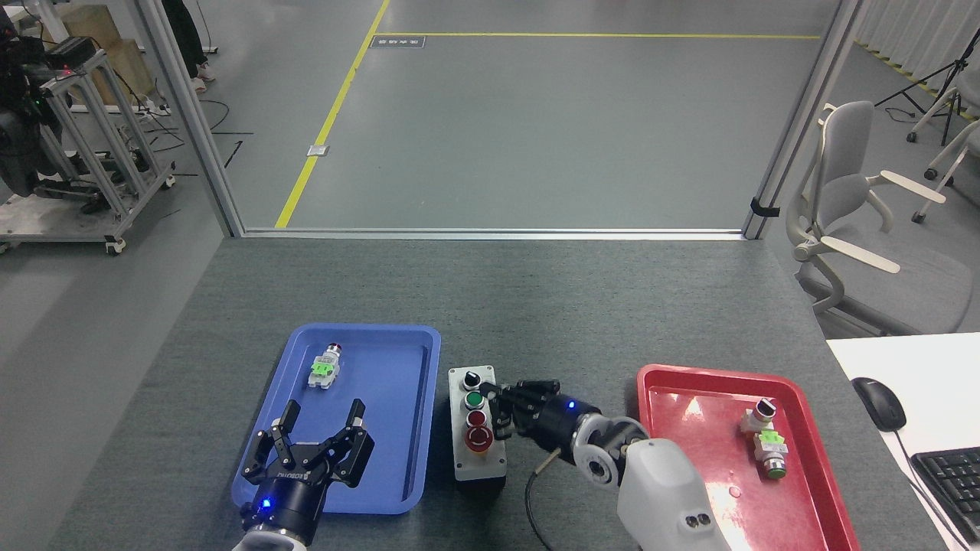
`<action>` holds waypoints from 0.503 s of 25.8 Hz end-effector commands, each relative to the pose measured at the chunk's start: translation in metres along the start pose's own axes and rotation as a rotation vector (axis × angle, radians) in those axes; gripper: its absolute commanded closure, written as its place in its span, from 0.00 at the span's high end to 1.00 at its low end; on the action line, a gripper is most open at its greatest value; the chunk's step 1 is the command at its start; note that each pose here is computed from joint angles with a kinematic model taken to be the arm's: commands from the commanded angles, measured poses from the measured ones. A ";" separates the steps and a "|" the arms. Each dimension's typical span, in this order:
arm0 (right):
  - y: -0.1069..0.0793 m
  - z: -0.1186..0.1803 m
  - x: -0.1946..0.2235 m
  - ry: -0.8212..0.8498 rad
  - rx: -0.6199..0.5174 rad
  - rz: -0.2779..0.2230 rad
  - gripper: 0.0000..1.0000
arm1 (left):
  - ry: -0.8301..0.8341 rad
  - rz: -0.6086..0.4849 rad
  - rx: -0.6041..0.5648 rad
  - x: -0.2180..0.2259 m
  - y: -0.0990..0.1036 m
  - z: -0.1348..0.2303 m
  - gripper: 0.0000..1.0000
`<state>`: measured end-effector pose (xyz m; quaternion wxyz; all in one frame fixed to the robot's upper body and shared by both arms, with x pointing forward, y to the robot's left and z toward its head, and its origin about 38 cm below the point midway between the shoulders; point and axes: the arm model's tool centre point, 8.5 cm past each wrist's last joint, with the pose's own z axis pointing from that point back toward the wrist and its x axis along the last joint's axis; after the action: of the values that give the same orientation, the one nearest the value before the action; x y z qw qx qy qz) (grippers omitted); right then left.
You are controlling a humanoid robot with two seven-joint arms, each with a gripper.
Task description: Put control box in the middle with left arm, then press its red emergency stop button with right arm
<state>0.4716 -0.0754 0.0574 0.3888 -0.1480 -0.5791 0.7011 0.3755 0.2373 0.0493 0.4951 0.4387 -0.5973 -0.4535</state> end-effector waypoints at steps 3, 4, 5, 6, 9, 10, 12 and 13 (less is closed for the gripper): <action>-0.067 0.013 -0.045 0.207 -0.208 -0.131 1.00 | 0.004 0.018 -0.009 0.001 -0.004 0.001 0.99; -0.069 0.019 -0.054 0.232 -0.227 -0.156 1.00 | 0.004 0.016 -0.009 0.000 -0.003 0.001 0.99; -0.073 0.027 -0.065 0.255 -0.257 -0.179 1.00 | 0.003 0.016 -0.008 0.001 -0.003 0.000 0.99; -0.073 0.039 -0.079 0.292 -0.279 -0.195 1.00 | 0.005 0.016 -0.011 0.002 -0.004 0.001 0.99; -0.073 0.072 -0.117 0.392 -0.344 -0.219 1.00 | 0.016 0.021 -0.013 0.005 -0.006 0.000 0.99; -0.070 0.079 -0.124 0.428 -0.354 -0.233 0.99 | 0.021 0.007 -0.016 0.000 -0.006 -0.001 0.99; -0.052 0.087 -0.132 0.497 -0.335 -0.263 0.99 | 0.024 -0.001 -0.018 -0.003 -0.005 -0.001 0.99; -0.039 0.095 -0.137 0.540 -0.319 -0.274 0.99 | 0.024 -0.004 -0.020 -0.005 -0.005 -0.001 0.99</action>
<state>0.5231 -0.2111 0.1052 0.5540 -0.2851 -0.6004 0.5012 0.3764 0.2364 0.0439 0.5057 0.4370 -0.5906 -0.4521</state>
